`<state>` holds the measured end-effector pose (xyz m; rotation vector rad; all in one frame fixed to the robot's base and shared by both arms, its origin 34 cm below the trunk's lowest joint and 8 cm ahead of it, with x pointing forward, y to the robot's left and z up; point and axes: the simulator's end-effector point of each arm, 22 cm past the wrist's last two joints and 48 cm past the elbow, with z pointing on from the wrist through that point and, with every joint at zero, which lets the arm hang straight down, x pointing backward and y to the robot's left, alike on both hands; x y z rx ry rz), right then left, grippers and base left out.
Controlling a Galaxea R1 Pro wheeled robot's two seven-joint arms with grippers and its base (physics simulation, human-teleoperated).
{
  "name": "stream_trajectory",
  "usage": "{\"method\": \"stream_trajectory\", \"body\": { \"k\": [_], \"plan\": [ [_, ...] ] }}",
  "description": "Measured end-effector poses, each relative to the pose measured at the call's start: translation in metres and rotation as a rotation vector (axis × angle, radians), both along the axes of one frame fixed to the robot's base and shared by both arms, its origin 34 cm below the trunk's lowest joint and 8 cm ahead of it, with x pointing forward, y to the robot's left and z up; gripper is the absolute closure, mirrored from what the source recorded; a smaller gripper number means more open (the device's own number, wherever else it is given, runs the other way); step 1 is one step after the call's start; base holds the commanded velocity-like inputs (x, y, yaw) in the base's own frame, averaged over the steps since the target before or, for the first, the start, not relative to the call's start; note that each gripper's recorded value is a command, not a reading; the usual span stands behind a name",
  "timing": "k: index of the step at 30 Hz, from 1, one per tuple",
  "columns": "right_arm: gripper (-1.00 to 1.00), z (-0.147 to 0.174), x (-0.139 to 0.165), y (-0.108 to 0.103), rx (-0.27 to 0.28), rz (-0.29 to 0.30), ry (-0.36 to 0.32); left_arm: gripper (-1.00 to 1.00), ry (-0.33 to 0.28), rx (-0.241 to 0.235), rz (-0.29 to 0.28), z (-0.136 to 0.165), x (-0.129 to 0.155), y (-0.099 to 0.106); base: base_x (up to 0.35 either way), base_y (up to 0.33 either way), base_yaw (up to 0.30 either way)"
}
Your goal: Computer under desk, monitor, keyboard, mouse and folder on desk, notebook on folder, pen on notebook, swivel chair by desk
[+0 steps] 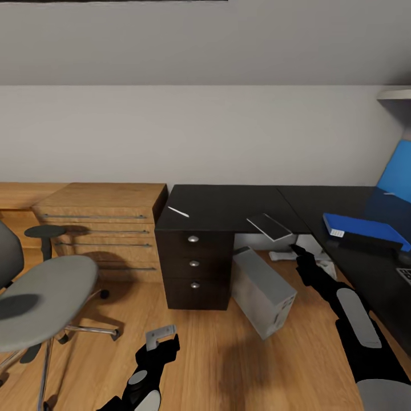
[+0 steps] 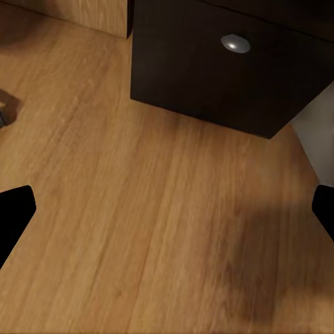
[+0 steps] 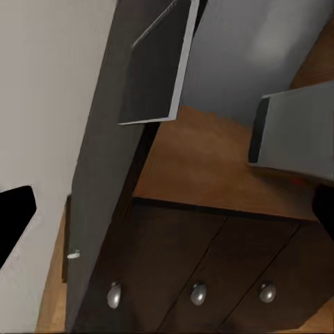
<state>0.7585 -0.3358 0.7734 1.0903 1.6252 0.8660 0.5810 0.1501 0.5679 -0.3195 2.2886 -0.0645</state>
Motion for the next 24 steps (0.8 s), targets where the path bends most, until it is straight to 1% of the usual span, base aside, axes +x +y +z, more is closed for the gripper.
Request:
{"method": "stream_trajectory", "body": {
  "k": [3,4,5,8,9,11,13,17,24],
  "plan": [
    [-1.0,-0.006,-0.002,0.0,0.066,0.018,-0.012,-1.0,0.003,-0.004,0.005,-0.006,0.0,0.001,0.0,0.0,0.0],
    [-1.0,-0.012,-0.003,0.001,0.116,0.038,-0.012,-1.0,0.023,-0.027,-0.005,-0.004,-0.001,-0.008,0.0,0.0,0.0],
    [-1.0,-0.015,-0.004,0.002,0.142,0.047,-0.014,-1.0,0.042,-0.06,-0.044,0.007,0.0,-0.025,0.0,0.0,0.0],
    [-1.0,-0.02,-0.005,0.002,0.155,0.05,-0.02,-1.0,0.031,-0.106,-0.068,0.026,0.007,-0.039,0.0,0.0,0.0],
    [-1.0,-0.017,-0.005,0.003,0.163,0.056,-0.044,-1.0,0.009,-0.147,-0.053,0.048,0.02,-0.039,0.0,0.0,0.0],
    [-1.0,-0.018,-0.005,0.004,0.166,0.06,-0.061,-1.0,0.007,-0.16,-0.038,0.049,0.023,-0.034,0.0,0.0,0.0],
    [-1.0,-0.015,-0.004,0.006,0.171,0.069,-0.094,-1.0,0.028,-0.181,-0.025,0.046,0.024,-0.029,0.0,0.0,0.0],
    [-1.0,-0.021,-0.005,0.008,0.175,0.074,-0.106,-1.0,0.051,-0.191,-0.02,0.034,0.021,-0.025,0.0,0.0,0.0],
    [-1.0,-0.033,-0.007,0.008,0.173,0.075,-0.111,-1.0,0.059,-0.191,-0.02,0.019,0.018,-0.024,0.0,0.0,0.0]
  ]
}}
